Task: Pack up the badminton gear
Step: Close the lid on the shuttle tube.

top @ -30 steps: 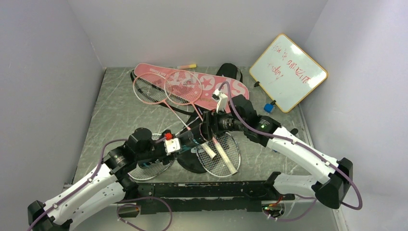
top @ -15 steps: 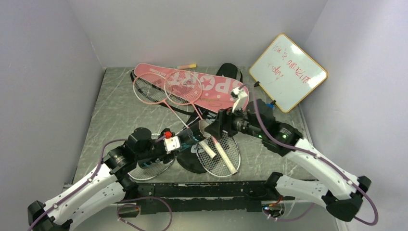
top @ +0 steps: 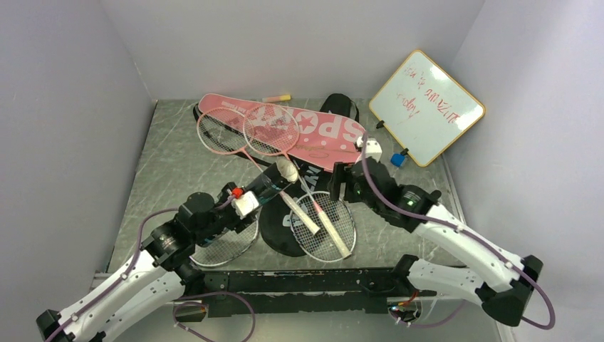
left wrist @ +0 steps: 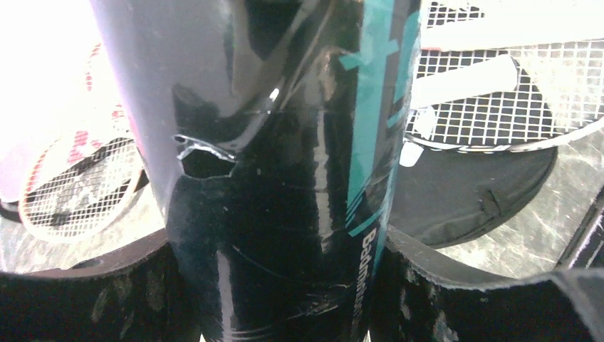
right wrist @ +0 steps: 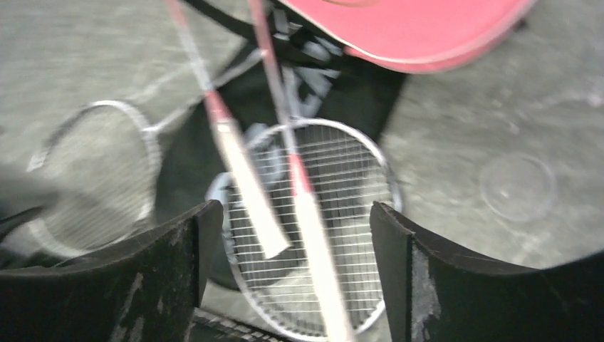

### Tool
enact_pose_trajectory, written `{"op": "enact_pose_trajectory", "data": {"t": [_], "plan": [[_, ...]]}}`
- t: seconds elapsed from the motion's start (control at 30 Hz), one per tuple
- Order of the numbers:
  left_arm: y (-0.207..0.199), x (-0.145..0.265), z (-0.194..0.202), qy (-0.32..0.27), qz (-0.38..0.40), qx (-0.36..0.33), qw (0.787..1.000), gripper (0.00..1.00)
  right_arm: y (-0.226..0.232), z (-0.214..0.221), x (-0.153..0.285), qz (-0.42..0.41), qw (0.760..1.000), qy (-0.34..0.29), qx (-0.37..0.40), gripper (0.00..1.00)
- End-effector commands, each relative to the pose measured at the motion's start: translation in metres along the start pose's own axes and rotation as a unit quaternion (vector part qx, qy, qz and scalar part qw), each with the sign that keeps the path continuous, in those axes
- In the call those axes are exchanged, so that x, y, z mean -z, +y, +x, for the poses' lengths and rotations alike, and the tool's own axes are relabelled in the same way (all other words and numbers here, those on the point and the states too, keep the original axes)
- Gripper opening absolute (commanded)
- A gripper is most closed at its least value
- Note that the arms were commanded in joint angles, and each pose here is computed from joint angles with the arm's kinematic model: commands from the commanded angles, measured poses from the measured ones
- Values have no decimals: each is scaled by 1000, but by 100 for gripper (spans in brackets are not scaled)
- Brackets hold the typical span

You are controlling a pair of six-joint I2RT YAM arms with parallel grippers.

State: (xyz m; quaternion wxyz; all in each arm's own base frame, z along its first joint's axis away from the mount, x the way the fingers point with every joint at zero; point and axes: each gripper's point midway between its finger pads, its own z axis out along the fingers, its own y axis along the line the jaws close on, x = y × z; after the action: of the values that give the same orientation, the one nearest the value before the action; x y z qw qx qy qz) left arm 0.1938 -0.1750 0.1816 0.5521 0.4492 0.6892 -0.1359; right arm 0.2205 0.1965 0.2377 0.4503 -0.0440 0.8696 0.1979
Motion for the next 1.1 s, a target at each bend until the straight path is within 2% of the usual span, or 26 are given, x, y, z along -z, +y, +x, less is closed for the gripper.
{"op": "enact_pose_trajectory", "data": {"t": [0.0, 0.13, 0.23, 0.33, 0.57, 0.73, 0.93, 1.07], "plan": [[26, 12, -35, -55, -58, 6, 997, 36, -61, 22, -20, 167, 986, -2, -7, 77], [18, 7, -35, -55, -33, 2, 998, 35, -94, 45, -46, 233, 972, 35, -2, 69], [15, 5, -34, -50, -23, 2, 998, 34, -120, 54, -65, 252, 966, 56, -28, 63], [13, 5, -34, -52, -19, 2, 998, 35, -142, 55, -77, 273, 959, 48, -54, 56], [9, 4, -34, -55, -9, 0, 998, 36, -183, 64, -100, 348, 934, 52, -66, 56], [8, 3, -34, -55, -5, 0, 998, 36, -197, 85, -115, 349, 931, 76, -81, 52], [6, 2, -34, -55, -1, -1, 998, 36, -204, 92, -119, 344, 930, 82, -102, 41], [6, 2, -34, -55, 0, -1, 998, 35, -205, 104, -122, 338, 929, 97, -110, 37]]}}
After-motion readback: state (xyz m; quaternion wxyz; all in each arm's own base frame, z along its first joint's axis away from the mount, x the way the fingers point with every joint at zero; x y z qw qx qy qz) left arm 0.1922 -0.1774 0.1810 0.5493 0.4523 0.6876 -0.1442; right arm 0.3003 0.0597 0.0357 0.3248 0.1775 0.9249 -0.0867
